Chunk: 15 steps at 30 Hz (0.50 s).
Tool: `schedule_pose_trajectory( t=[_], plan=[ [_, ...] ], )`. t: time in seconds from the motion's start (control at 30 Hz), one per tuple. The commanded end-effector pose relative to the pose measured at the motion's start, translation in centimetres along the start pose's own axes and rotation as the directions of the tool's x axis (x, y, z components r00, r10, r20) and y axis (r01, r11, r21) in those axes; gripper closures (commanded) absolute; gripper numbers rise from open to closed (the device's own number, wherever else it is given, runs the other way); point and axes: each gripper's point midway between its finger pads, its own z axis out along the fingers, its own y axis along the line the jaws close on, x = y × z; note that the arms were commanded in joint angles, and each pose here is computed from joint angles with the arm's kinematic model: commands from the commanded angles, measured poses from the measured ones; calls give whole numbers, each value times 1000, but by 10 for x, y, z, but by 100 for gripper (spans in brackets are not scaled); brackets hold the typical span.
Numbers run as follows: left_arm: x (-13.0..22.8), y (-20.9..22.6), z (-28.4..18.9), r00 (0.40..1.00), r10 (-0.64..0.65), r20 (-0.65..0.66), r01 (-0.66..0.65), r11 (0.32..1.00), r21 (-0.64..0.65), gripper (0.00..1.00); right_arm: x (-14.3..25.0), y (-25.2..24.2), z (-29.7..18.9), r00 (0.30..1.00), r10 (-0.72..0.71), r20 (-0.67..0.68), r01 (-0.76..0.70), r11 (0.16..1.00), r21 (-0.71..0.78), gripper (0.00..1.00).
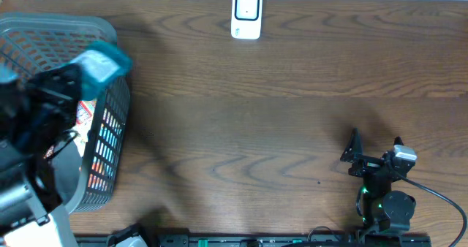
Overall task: Scan the item barcode
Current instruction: 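Lift the bottle out and carry it toward the white scanner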
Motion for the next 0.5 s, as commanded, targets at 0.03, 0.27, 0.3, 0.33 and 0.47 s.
schedule_pose_trajectory(
  t=[0.03,0.27,0.3,0.33,0.47],
  plan=[
    [44,-36,18,980,82,-180,-64,993,102,62,1,1,0,1000,-10,-1,10,1000,-6,1],
    [118,-35,74,890,256,-377,-252,966,59,62,1,1,0,1000,-11,-1,11,1000,-6,1],
    [131,-33,83,868,293,-400,-298,953,51,62,0,1,0,1000,-11,-1,11,1000,-6,1],
    [141,-30,91,849,324,-417,-338,940,42,62,1,1,0,1000,-11,-1,11,1000,-6,1],
    [180,-14,121,787,402,-468,-465,885,-23,62,1,1,0,1000,-11,-1,11,1000,-6,1]
  ],
)
